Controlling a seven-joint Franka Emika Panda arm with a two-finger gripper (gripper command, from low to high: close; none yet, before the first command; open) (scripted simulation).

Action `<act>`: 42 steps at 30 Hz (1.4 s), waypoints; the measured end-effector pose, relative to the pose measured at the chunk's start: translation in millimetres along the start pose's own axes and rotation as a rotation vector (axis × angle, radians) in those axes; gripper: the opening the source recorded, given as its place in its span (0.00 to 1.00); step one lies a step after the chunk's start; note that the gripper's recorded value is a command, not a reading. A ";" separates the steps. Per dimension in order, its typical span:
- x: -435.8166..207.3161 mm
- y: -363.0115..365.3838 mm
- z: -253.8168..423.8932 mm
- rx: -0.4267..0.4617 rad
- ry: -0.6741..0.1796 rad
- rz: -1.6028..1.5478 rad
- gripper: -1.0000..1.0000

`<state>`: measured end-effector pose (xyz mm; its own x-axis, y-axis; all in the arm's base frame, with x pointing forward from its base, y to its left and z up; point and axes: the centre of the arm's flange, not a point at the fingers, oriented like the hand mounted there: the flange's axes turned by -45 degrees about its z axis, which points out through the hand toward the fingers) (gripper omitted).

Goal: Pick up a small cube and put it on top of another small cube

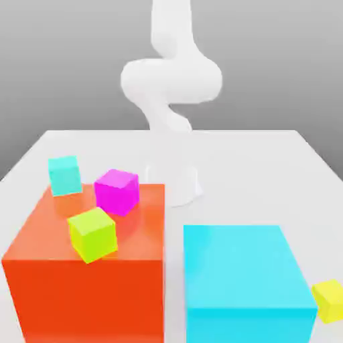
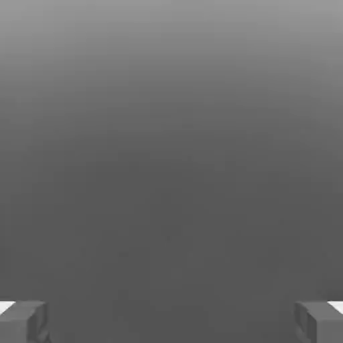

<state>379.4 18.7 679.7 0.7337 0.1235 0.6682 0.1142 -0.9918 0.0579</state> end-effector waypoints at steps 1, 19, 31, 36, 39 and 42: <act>1.3 -8.4 19.7 0.017 -0.026 -0.060 0.50; -110.6 -213.2 303.1 0.408 -0.365 -1.108 0.50; -279.1 -301.1 425.9 0.670 -0.485 -1.626 0.50; -296.4 -302.6 443.1 0.672 -0.487 -1.630 0.00; -300.3 -302.7 446.6 0.673 -0.488 -1.631 0.00; -282.8 -301.8 428.4 0.673 -0.488 -1.631 0.00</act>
<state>424.5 297.6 155.5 -0.2797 0.9601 -0.0008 0.9601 0.2797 -0.0017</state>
